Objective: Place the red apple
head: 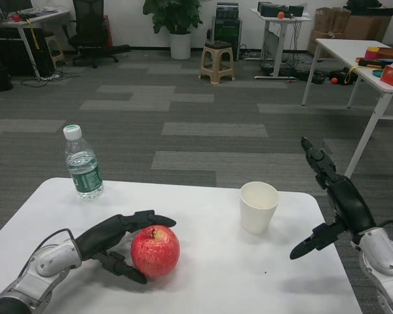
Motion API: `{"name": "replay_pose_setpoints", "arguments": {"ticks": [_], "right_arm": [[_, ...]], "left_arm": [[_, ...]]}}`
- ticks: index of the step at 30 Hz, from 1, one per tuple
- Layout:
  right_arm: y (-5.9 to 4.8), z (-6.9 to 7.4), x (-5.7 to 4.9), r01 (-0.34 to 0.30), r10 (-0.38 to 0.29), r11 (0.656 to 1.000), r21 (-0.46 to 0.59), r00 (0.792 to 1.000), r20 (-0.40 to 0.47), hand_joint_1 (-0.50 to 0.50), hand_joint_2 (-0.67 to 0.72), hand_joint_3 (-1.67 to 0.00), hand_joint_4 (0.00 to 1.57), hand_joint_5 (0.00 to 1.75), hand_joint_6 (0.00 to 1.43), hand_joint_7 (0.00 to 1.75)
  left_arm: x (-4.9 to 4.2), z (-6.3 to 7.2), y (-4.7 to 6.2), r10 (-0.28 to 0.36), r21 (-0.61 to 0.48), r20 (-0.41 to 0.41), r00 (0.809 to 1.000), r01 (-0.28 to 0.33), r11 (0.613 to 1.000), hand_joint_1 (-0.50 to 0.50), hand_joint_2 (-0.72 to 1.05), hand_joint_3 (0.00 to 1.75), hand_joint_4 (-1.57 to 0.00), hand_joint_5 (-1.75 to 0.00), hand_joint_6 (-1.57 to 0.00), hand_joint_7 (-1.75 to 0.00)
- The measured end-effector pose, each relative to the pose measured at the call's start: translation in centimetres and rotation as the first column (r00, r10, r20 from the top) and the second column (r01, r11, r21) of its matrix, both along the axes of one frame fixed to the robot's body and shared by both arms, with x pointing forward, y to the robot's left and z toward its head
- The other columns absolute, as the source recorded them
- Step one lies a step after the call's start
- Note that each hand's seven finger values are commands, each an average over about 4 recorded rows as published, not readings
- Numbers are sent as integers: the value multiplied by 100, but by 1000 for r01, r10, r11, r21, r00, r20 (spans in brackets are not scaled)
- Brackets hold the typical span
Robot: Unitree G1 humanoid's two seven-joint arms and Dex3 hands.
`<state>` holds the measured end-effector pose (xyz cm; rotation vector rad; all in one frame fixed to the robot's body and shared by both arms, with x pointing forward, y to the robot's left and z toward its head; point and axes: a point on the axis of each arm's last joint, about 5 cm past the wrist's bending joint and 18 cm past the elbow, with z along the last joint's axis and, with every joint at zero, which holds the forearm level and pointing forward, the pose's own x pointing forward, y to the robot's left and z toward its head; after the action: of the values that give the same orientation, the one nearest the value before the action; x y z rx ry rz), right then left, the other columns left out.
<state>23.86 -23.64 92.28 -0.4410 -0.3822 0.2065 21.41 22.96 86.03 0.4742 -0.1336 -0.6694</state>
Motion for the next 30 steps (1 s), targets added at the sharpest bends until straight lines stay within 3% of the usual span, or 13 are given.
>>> {"name": "replay_pose_setpoints", "arguments": {"ticks": [2,10,26,30], "right_arm": [[1,-1,0,-1,1,1000,0,1000,0,-50,9,0,0,0,0,0],[11,-6,0,-3,3,1000,3,1000,-1,-50,3,0,0,0,0,0],[19,-10,0,-4,4,1000,7,1000,-2,-50,3,0,0,0,0,0],[29,-16,1,-5,5,1000,11,1000,-2,-50,3,0,0,0,0,0]], "left_arm": [[-2,-4,2,6,-9,-3,1000,-6,1000,-50,-6,2,0,-51,-50,-35],[3,-8,-5,21,-19,-14,1000,-22,1000,-50,-37,0,0,-41,-50,-35],[14,-17,-24,70,-61,-24,997,-71,996,-50,-28,9,0,-41,-58,-35],[16,-15,-8,102,-76,-23,995,-103,992,-50,-21,4,0,-38,-79,-35]]}}
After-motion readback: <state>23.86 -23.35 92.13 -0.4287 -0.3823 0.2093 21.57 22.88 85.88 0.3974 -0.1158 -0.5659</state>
